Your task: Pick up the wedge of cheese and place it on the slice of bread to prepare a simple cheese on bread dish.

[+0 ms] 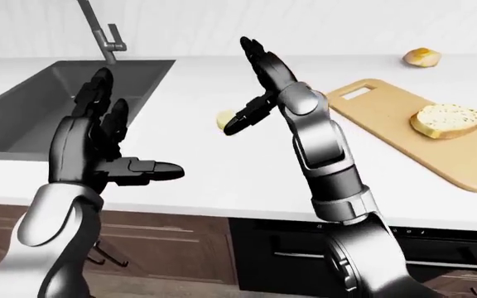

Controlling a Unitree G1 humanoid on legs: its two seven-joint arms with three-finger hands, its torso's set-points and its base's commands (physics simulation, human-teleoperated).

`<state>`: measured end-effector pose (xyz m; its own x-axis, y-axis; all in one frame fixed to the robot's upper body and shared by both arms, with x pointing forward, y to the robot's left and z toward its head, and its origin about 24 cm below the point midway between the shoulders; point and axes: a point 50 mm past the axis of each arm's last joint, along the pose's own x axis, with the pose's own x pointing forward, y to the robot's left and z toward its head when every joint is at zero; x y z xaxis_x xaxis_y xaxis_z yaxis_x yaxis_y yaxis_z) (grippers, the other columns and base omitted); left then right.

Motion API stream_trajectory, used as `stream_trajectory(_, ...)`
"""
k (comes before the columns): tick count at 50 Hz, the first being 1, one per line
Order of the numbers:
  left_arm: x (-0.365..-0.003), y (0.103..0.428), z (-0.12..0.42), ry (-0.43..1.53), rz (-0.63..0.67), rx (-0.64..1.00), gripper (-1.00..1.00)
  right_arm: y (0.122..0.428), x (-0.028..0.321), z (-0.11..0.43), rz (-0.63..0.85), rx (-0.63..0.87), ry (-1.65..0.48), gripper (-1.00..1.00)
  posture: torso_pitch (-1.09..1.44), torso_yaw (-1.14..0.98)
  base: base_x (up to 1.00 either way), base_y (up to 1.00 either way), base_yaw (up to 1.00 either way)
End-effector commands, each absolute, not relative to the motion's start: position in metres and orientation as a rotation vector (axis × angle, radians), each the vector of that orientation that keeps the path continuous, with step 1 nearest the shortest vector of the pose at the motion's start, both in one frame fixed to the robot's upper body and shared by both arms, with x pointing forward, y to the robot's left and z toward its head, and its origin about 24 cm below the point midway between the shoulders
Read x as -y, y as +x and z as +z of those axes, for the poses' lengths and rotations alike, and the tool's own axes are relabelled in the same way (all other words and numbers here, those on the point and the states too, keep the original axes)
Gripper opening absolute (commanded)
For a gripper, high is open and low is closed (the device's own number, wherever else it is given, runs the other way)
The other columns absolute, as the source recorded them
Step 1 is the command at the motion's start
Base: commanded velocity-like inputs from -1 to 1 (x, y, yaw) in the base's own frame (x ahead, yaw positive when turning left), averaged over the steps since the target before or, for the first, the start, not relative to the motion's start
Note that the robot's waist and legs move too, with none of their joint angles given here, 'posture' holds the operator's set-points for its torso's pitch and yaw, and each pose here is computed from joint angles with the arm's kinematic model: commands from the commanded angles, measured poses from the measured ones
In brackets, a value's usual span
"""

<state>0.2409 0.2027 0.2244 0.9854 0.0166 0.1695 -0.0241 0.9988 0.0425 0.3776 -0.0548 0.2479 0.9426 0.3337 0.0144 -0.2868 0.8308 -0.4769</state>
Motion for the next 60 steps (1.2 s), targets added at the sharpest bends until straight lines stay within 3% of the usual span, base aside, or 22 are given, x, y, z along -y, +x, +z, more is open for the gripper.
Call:
stream_trajectory(1,-0.202,0.236,0.237,0.059,0.025,0.250,1.00,0.375,0.050,0.269,0.331,0.181,-0.509,1.00,0.00,0.00,0.00,0.00,0.00)
stream_trajectory(17,-0.202,0.239,0.231,0.058,0.023,0.241,1.00,0.409,0.044,0.278,0.322,0.094,-0.559,1.00,0.00,0.00,0.00,0.00,0.00)
stream_trajectory(44,-0.204,0.241,0.227,0.055,0.030,0.234,1.00,0.416,0.047,0.254,0.322,0.054,-0.619,1.00,0.00,0.00,0.00,0.00,0.00)
stream_trajectory(51,-0.205,0.241,0.227,0.054,0.032,0.234,1.00,0.415,0.044,0.247,0.334,0.050,-0.640,0.87,0.00,0.00,0.00,0.00,0.00)
stream_trajectory(53,-0.204,0.241,0.227,0.053,0.032,0.234,1.00,0.414,0.042,0.247,0.339,0.050,-0.645,0.60,0.00,0.00,0.00,0.00,0.00)
stream_trajectory(60,-0.205,0.242,0.226,0.053,0.033,0.234,1.00,0.414,0.040,0.242,0.351,0.044,-0.656,0.34,0.00,0.00,0.00,0.00,0.00)
